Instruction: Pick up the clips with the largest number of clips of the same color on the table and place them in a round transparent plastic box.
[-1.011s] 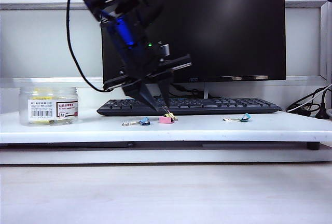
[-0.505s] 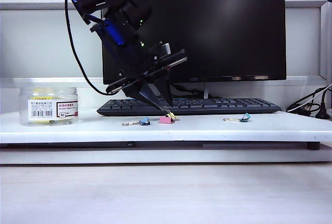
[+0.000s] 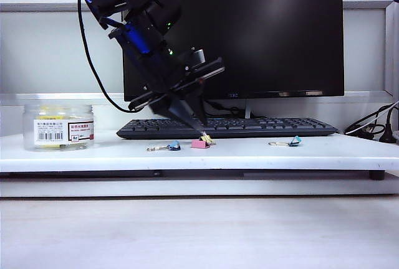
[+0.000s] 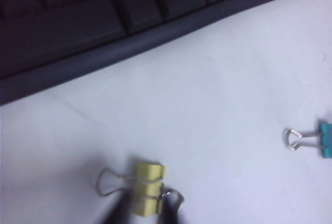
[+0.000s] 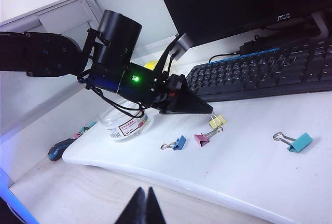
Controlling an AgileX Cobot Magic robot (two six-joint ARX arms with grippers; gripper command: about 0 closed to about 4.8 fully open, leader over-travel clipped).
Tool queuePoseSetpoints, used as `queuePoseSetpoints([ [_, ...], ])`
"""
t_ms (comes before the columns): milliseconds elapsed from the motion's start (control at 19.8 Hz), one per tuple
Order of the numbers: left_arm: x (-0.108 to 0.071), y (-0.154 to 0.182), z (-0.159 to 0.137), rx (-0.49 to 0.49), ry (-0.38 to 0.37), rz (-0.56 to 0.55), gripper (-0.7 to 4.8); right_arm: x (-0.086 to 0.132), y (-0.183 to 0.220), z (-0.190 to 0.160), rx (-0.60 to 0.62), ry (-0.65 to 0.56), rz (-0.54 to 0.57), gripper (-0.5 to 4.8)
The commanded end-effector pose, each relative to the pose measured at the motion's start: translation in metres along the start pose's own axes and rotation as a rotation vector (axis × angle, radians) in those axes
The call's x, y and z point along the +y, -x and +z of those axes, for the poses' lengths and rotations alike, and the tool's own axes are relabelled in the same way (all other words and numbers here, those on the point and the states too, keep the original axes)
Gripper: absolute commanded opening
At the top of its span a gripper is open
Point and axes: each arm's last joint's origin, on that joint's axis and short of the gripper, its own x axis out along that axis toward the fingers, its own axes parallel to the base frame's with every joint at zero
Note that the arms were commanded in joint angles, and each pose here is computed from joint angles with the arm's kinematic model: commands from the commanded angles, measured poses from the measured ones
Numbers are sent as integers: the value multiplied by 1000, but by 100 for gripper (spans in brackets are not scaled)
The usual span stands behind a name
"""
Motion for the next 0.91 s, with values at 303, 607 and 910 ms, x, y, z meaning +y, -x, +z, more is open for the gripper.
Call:
queuePoseSetpoints([
  [303,-2,0,2,-13,6,-11,50,2,0,3,-17,12,8,-6],
  [607,0,-6,-1,-5,11,-9,24,2,0,3,-17,12,8,-6],
  [910,-1,-16,-5,15,31,-24,-6,2,0,3,-17,11,8,-6],
])
